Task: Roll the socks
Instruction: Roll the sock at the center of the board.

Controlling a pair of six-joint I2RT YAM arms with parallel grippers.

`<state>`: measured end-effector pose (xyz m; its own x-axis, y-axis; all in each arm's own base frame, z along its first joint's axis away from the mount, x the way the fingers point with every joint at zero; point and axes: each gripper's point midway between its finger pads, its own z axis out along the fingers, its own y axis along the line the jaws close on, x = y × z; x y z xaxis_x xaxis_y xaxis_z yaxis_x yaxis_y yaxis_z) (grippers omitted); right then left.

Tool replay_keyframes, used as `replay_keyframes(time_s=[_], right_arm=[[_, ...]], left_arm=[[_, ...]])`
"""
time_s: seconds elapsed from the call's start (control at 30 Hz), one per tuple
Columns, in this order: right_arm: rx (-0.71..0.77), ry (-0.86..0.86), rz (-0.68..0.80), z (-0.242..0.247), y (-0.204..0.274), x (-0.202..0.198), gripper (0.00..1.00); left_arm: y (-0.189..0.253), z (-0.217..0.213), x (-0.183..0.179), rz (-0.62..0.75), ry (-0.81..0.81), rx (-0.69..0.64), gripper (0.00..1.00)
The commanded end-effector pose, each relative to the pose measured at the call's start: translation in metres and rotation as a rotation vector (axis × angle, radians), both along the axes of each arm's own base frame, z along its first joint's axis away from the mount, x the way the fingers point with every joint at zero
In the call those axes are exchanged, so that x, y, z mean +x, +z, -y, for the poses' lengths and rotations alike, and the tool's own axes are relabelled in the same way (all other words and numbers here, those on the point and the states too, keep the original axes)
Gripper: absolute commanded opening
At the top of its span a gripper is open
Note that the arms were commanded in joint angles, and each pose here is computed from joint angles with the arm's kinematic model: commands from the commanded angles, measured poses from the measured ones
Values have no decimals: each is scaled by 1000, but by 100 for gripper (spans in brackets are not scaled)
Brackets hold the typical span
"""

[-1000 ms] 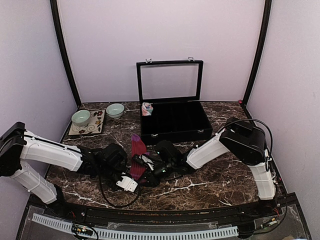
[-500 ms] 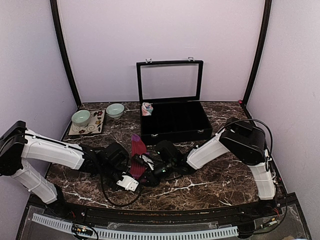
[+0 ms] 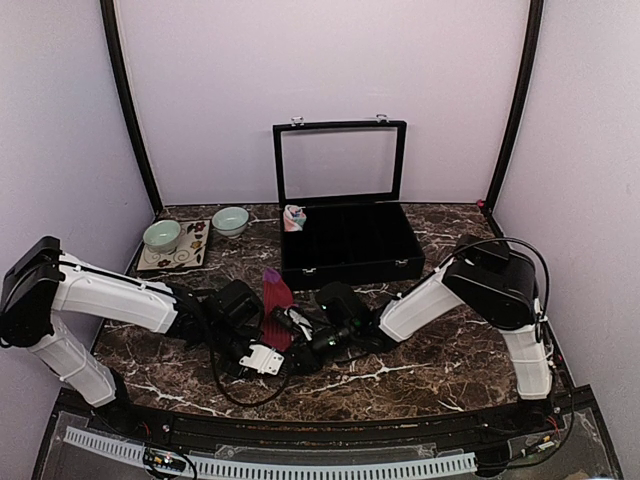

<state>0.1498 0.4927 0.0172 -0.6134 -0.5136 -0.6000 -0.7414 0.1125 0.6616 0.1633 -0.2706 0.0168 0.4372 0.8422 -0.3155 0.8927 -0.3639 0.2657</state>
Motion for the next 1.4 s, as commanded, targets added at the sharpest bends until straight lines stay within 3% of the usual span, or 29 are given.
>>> replay_keyframes(time_s=[0.0, 0.2, 0.23, 0.27, 0.3, 0.63, 0.77, 0.87, 1.13, 1.23, 1.3, 1.37], right_arm=[[-386, -148, -101, 70, -93, -1, 28], [-325, -206, -5, 72, -70, 12, 56], [-321, -221, 23, 75, -66, 15, 69], [-322, -236, 51, 78, -62, 19, 92], [-327, -253, 83, 81, -59, 23, 98], [-345, -406, 263, 123, -31, 39, 99], [-367, -573, 477, 150, 8, 58, 99], [-304, -700, 566, 172, 42, 70, 100], [-246, -977, 422, 209, 44, 92, 99], [-112, -883, 377, 190, 55, 85, 99], [-5, -703, 503, 163, 76, 62, 99], [6, -528, 716, 140, 85, 39, 98]], left_arm=[[-28, -30, -28, -306, 141, 158, 0], [-34, -35, -30, -415, 188, 182, 0], [-35, -35, -32, -433, 189, 189, 0], [-37, -35, -33, -453, 194, 198, 0], [-38, -35, -34, -472, 199, 203, 0], [-35, -28, -35, -655, 237, 225, 0], [-39, -30, -38, -745, 266, 255, 0], [-40, -30, -40, -787, 272, 279, 0], [-41, -29, -32, -838, 299, 281, 0], [-40, -30, -33, -869, 319, 283, 0], [-38, -30, -34, -897, 327, 279, 0], [-38, -31, -34, -916, 333, 282, 0]])
